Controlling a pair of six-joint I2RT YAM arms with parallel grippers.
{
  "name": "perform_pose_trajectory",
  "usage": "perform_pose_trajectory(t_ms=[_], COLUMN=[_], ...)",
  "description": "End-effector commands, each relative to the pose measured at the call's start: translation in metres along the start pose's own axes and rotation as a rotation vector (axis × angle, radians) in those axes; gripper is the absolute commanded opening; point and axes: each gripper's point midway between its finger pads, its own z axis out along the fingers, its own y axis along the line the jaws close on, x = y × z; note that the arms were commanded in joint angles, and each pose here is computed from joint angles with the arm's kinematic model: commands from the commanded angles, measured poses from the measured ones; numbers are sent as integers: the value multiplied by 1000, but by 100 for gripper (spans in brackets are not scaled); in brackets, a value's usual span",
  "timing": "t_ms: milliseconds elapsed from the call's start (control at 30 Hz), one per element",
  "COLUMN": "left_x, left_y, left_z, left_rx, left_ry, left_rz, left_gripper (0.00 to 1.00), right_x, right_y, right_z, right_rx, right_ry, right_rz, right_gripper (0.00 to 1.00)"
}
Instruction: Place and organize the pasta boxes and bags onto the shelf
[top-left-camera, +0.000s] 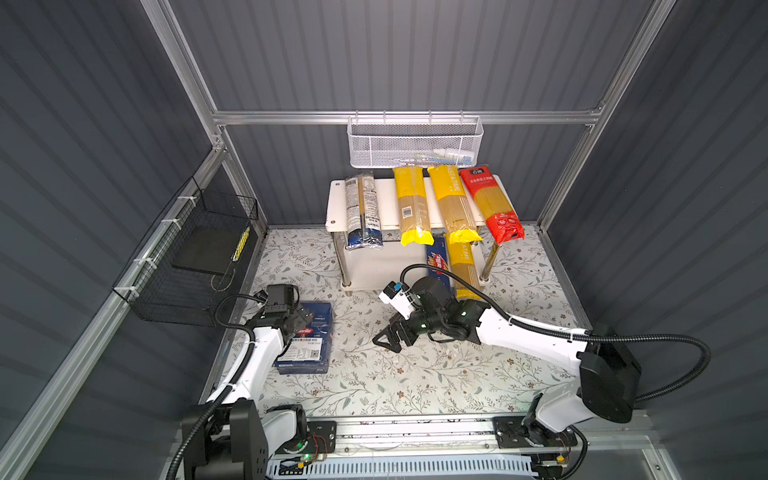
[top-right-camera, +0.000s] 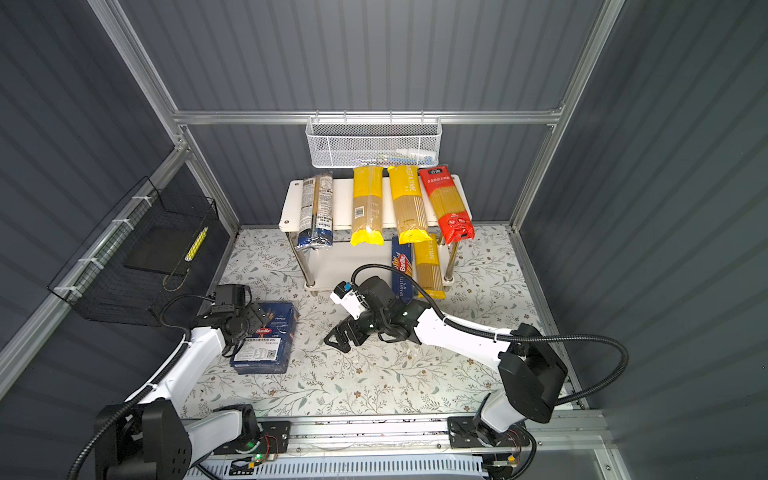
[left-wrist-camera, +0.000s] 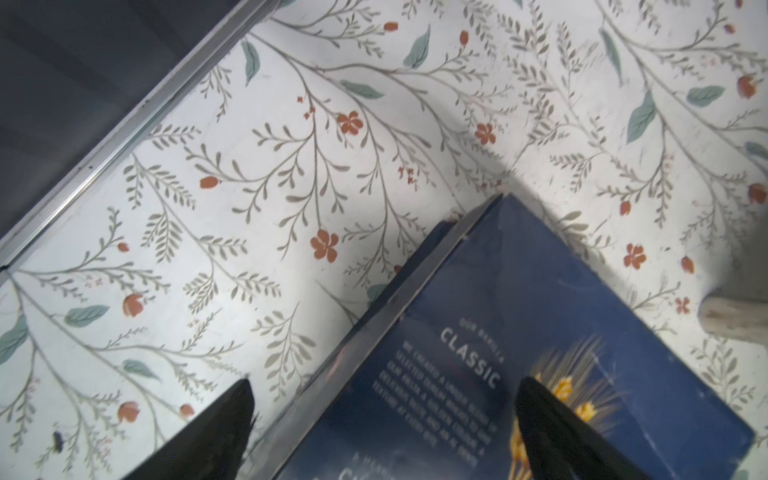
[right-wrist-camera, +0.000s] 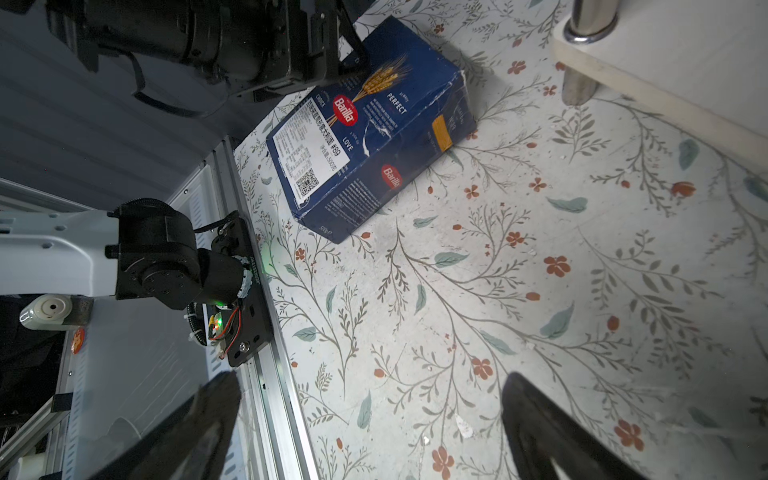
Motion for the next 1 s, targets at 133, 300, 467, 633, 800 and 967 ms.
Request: perform_pose_trajectory(t_ms=[133, 300, 467, 633, 800, 967], left_x=[-7, 17, 23, 46, 77, 94], left_y=[-20, -4, -19, -35, -38, -42], left_z=[14, 15, 0, -15, -22, -44], left_rx=[109, 79, 198, 345, 413, 506], left_ry=[-2, 35, 54, 133, 229, 227], left_rz=[4, -30, -40, -97, -77, -85], left_gripper=[99, 99, 99, 99, 99, 99], right_x=[9, 3, -9, -13, -6, 14], right_y=[-4, 1, 9, 12, 10, 5], right_z=[22, 35, 50, 63, 62, 53], right_rx=[17, 5, 8, 7, 58, 76], right_ry=[11, 32, 39, 16, -8, -12], right_rz=[82, 80, 55, 84, 70, 92], right_gripper=[99, 99, 99, 99, 99, 99])
